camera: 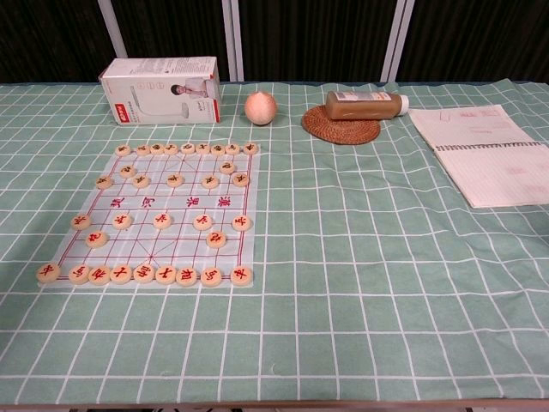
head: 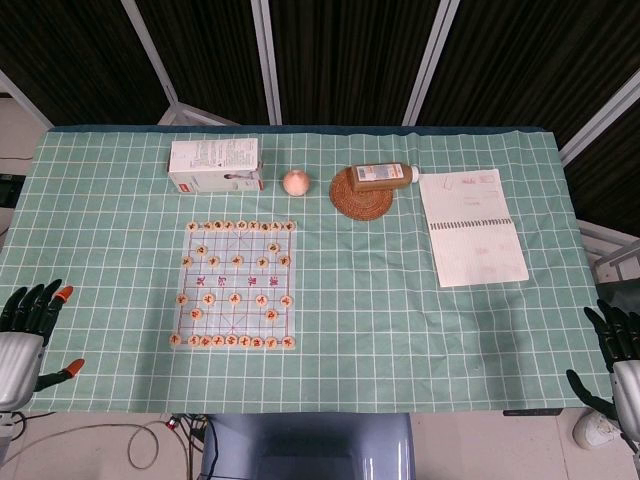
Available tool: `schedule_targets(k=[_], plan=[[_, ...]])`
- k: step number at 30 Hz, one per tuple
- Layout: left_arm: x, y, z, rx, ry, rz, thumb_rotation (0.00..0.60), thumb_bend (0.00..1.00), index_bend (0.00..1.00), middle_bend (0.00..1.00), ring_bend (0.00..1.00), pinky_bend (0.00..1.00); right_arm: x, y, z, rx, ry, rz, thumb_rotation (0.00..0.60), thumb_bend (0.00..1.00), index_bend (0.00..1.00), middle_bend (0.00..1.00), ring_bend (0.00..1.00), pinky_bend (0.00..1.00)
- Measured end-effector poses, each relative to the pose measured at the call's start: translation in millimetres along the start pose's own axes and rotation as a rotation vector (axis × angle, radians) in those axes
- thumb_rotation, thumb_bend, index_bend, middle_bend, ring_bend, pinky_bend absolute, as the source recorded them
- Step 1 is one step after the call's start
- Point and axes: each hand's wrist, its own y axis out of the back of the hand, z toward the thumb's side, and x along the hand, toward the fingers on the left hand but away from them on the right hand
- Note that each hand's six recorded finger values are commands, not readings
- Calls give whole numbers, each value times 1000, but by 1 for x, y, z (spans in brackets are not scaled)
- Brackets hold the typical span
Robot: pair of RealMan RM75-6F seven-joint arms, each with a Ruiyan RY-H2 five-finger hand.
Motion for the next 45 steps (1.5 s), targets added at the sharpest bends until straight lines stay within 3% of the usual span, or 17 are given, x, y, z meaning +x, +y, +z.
schedule_targets(k=[42, 45], plan=[[2, -3, 3, 5, 15, -26, 600, 0, 0, 0, 0, 0, 3, 0, -1, -43, 0, 23, 600, 368, 0, 0, 0, 0], [5, -3, 3, 13, 15, -32, 600, 0, 0, 8, 13, 61, 3, 0, -2, -46, -3, 24, 600, 369, 0, 0, 0, 0]])
